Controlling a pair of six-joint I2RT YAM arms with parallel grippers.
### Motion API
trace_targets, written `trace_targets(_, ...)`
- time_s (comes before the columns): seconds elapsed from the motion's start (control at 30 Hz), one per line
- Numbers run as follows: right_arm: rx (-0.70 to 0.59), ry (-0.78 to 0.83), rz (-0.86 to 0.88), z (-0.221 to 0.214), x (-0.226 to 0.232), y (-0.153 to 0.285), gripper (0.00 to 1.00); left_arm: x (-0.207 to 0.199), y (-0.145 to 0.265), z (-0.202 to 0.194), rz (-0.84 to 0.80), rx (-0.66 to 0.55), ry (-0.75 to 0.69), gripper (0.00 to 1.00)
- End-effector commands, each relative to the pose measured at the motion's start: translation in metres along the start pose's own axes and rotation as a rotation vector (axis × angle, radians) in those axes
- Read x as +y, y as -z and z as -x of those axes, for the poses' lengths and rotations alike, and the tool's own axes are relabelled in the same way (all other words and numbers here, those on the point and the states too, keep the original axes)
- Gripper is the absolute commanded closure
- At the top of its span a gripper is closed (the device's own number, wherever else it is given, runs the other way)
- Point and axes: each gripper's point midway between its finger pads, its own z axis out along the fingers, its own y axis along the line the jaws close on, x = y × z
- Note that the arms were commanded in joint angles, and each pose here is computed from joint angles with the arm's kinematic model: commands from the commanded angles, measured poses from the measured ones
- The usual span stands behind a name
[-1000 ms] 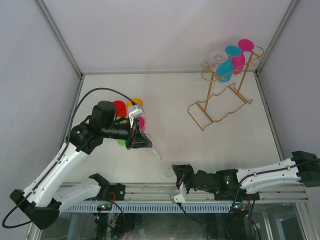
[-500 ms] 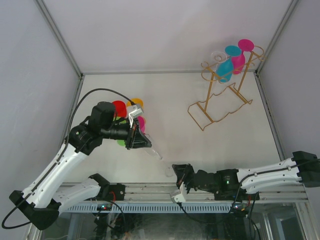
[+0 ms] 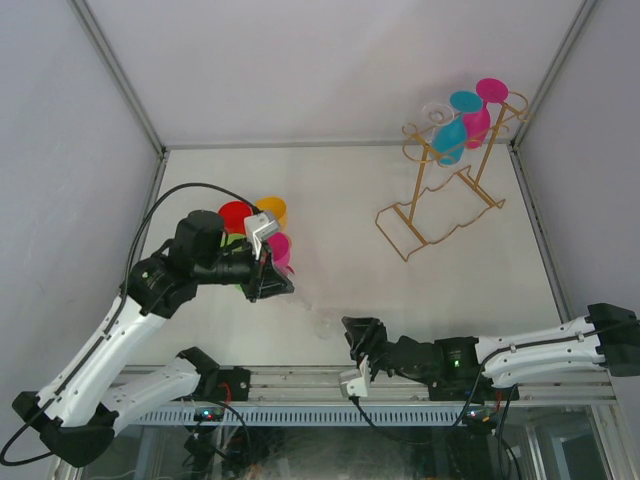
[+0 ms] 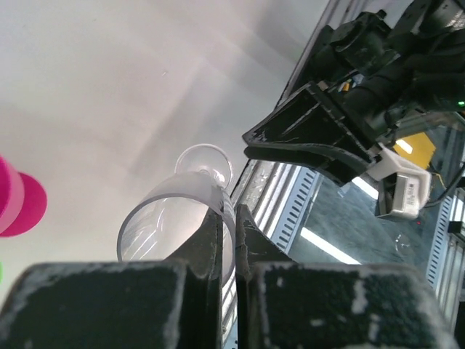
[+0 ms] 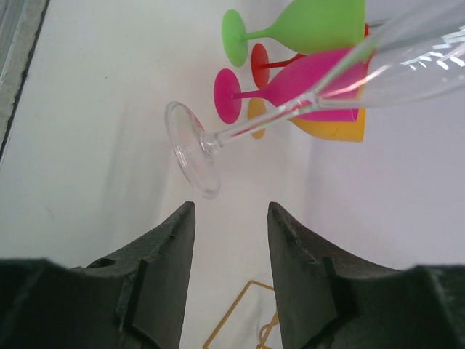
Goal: Take the wine glass off the wine glass rack
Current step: Place the wine glass at the center of the board.
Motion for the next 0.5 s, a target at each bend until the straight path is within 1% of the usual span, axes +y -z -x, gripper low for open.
trace_targets(0.0, -0.03, -0.117, -0.129, 0.01, -0.032, 0.002, 0.55, 0.006, 0.017, 0.017, 0.101, -0.049, -0.049, 1.0)
trace_targets(0.13, -0.029, -0.201, -0.229, 0.01, -0.052, 0.007, 0.54, 0.023, 0.022, 0.005, 0.211, 0.005, -0.004, 1.0)
trace_targets(0.23, 0.001, -0.323, -0.358, -0.001, -0.075, 0.014, 0.53, 0.036, 0.028, 0.001, 0.308, 0.015, 0.049, 1.0)
trace_targets(0.33, 0.007, -0.489, -0.474, -0.011, -0.095, 0.021, 0.5, 0.052, 0.036, 0.003, 0.426, -0.02, 0.101, 1.0)
trace_targets(0.4, -0.015, -0.646, -0.557, -0.018, -0.108, 0.027, 0.47, 0.063, 0.041, 0.0, 0.504, -0.027, 0.125, 1.0)
trace_targets(0.47, -0.041, -0.837, -0.645, -0.026, -0.122, 0.035, 0.42, 0.076, 0.046, -0.007, 0.586, -0.009, 0.141, 1.0)
